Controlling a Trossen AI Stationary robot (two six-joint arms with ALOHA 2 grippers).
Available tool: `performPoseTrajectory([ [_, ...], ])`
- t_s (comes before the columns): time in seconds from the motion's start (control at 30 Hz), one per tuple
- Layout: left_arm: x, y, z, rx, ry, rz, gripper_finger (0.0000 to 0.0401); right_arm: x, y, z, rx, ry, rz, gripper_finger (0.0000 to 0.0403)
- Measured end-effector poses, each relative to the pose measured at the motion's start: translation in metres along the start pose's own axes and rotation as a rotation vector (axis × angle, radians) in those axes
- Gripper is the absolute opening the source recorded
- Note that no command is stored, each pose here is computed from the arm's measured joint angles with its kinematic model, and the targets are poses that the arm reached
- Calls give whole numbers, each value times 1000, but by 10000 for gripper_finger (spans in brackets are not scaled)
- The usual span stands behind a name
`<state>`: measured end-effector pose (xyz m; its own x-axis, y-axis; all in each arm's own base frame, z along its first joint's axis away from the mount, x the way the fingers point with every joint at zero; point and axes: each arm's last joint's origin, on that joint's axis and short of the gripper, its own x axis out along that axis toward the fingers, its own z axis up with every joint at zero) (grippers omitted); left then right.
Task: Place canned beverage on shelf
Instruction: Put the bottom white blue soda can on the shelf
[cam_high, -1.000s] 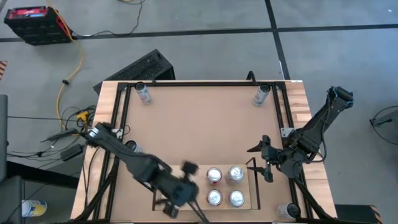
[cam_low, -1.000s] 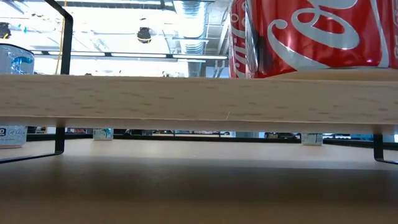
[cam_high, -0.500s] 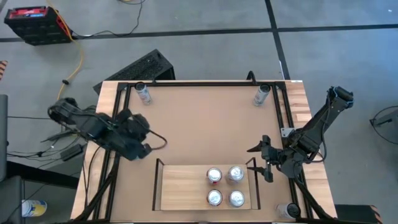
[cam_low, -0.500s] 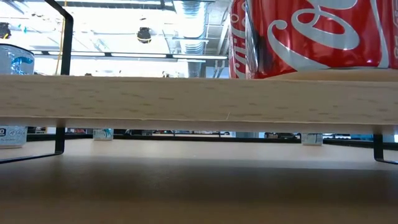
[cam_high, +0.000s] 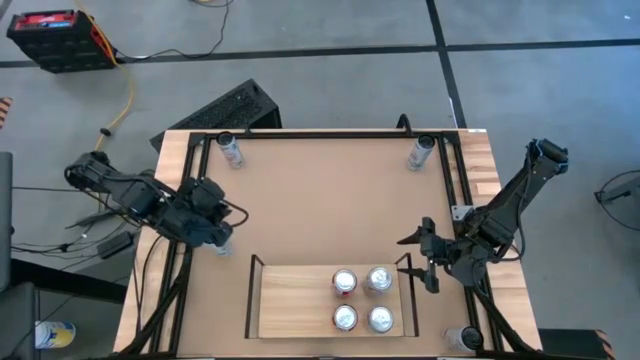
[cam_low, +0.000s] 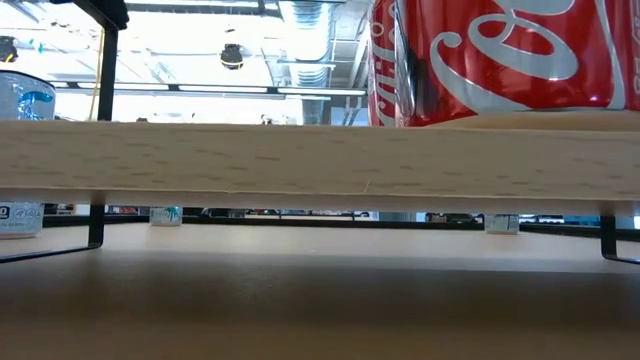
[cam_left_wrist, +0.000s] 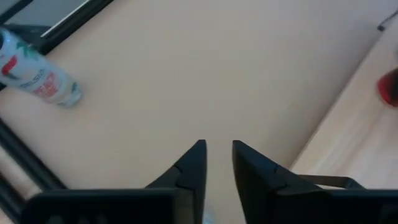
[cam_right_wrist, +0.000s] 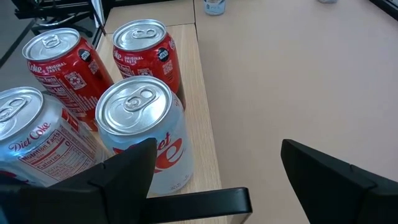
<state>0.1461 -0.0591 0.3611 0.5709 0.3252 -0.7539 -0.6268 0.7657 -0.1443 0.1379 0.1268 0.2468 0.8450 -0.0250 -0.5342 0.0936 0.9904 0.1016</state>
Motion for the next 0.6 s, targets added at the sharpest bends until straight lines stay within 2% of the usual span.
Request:
performPoseTrajectory([
  [0.2, 3, -8, 3, -1, -21, -43, 142, 0, 0, 0, 0, 0, 0, 369],
  [0.37, 14, -13, 8, -9, -15, 1, 215, 0, 0, 0, -3, 0, 0, 369],
  [0.6, 36, -7, 20, -133, 194, 7, 303, 0, 0, 0, -1, -3, 2, 369],
])
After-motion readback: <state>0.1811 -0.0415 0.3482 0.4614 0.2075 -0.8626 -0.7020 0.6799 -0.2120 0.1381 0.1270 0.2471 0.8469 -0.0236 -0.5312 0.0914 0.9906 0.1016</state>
